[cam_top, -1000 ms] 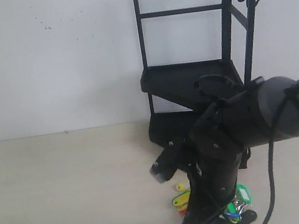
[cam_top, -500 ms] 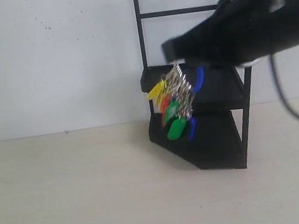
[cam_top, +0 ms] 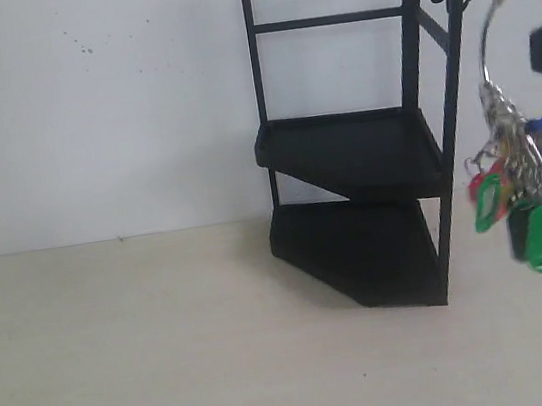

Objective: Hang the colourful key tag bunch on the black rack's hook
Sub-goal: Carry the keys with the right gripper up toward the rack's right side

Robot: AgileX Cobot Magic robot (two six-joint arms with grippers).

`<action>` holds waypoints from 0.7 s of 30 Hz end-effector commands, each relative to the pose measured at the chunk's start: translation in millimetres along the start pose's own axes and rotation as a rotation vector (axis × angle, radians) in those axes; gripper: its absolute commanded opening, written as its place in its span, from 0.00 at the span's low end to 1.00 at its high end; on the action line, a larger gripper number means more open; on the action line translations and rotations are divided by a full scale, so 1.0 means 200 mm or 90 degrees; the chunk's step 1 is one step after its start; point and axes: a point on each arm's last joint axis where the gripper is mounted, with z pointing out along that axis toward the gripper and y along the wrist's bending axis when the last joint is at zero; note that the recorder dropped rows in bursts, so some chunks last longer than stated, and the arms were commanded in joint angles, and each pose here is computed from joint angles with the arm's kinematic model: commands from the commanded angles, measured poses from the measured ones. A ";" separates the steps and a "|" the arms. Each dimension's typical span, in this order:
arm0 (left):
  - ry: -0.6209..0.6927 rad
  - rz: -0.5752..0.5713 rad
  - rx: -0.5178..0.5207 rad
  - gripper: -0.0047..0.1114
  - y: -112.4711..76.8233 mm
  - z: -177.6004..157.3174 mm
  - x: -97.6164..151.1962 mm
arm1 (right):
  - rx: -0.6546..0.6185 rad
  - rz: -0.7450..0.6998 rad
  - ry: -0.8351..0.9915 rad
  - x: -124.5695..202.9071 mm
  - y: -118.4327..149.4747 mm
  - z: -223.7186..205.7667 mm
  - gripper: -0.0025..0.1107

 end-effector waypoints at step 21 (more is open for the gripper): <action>-0.007 -0.001 -0.002 0.08 0.00 0.00 -0.01 | -0.030 0.030 -0.053 -0.02 0.03 0.09 0.02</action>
